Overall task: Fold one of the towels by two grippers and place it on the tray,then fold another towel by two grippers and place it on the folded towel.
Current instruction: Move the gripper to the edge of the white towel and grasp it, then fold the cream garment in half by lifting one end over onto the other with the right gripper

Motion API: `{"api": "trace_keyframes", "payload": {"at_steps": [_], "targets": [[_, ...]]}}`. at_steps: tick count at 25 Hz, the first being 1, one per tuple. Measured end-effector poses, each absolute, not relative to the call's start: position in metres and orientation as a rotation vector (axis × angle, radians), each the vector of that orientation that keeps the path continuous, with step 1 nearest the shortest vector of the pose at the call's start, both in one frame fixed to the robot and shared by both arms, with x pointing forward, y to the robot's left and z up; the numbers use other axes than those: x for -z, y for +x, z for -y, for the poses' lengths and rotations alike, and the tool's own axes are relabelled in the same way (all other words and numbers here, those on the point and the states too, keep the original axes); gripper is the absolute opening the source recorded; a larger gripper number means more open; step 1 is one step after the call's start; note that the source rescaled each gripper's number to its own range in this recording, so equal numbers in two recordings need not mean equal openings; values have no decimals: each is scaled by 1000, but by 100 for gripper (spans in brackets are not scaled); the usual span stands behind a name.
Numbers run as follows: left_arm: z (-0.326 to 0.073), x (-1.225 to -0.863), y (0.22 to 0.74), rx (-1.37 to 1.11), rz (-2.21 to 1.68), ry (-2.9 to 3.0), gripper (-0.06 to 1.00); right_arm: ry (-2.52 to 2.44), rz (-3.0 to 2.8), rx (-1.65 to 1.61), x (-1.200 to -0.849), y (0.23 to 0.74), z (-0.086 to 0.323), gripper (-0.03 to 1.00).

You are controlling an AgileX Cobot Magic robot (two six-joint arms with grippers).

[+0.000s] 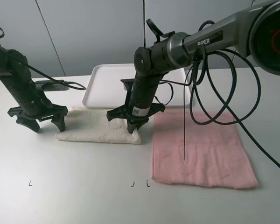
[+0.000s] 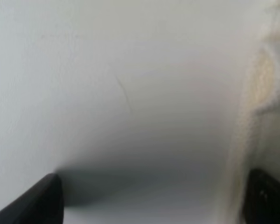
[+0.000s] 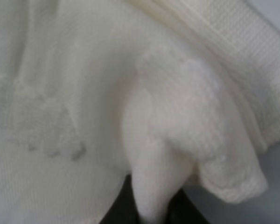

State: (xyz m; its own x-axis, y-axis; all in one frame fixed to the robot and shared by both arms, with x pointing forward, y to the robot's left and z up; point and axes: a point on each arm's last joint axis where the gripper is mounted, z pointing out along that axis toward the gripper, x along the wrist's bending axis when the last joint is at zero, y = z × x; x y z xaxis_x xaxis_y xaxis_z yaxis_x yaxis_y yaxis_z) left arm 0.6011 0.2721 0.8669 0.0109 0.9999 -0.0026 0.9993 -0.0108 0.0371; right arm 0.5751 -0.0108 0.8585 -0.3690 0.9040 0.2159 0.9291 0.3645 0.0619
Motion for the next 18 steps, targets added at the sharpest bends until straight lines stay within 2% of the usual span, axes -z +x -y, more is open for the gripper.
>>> {"api": "trace_keyframes", "payload": {"at_steps": [7,14,18], "targets": [[-271,-867,601,-38,-2187,2215,99,-1650,2486,276,-864,575,10,4],[-271,-867,601,-38,-2190,2213,99,-1593,2508,375,-902,573,9,4],[-271,-867,601,-38,-2190,2213,99,-1538,2458,404,-907,568,5,4]]}}
